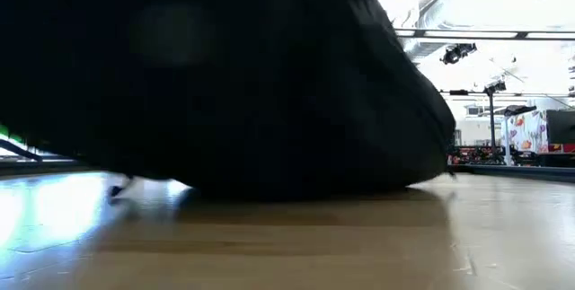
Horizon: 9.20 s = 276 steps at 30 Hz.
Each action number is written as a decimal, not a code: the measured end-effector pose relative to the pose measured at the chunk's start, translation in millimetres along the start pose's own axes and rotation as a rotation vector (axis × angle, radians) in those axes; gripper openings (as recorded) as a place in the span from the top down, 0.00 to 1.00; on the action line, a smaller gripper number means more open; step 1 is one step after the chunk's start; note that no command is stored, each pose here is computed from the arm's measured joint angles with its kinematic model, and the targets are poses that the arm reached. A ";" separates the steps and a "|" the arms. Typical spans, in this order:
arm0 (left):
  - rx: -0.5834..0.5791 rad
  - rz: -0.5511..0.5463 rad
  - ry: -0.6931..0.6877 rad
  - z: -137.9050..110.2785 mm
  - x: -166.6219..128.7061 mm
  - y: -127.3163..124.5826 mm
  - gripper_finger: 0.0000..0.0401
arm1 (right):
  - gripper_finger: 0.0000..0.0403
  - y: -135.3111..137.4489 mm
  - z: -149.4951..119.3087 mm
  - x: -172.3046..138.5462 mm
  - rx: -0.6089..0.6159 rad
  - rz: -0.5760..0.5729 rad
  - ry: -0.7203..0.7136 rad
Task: Unpack backpack
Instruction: Close the blue backpack, then return to Home Position
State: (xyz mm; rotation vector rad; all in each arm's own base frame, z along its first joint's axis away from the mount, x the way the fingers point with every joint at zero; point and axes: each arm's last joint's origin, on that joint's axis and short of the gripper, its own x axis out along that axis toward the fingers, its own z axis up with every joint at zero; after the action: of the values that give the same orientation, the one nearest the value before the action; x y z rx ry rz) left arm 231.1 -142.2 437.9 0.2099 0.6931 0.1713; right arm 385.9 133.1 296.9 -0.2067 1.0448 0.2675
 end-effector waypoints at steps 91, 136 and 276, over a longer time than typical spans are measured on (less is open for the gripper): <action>-0.033 0.366 -0.183 -3.7 -72.0 49.0 0.80 | 0.99 26.0 -148.8 19.1 1.383 -0.251 0.073; 0.050 0.116 0.788 -44.7 338.3 56.9 0.80 | 0.66 -20.7 -263.1 7.3 1.077 0.100 0.080; -0.842 0.009 -0.648 -308.2 108.1 100.0 1.00 | 0.80 -77.7 -368.7 -51.2 1.210 -0.406 -1.146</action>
State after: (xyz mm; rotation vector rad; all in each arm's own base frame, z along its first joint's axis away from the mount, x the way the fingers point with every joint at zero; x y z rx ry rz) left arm 104.5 20.1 165.2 -0.5255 -0.0614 0.3674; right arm 83.0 -55.0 165.1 0.7621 -0.1166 -0.5924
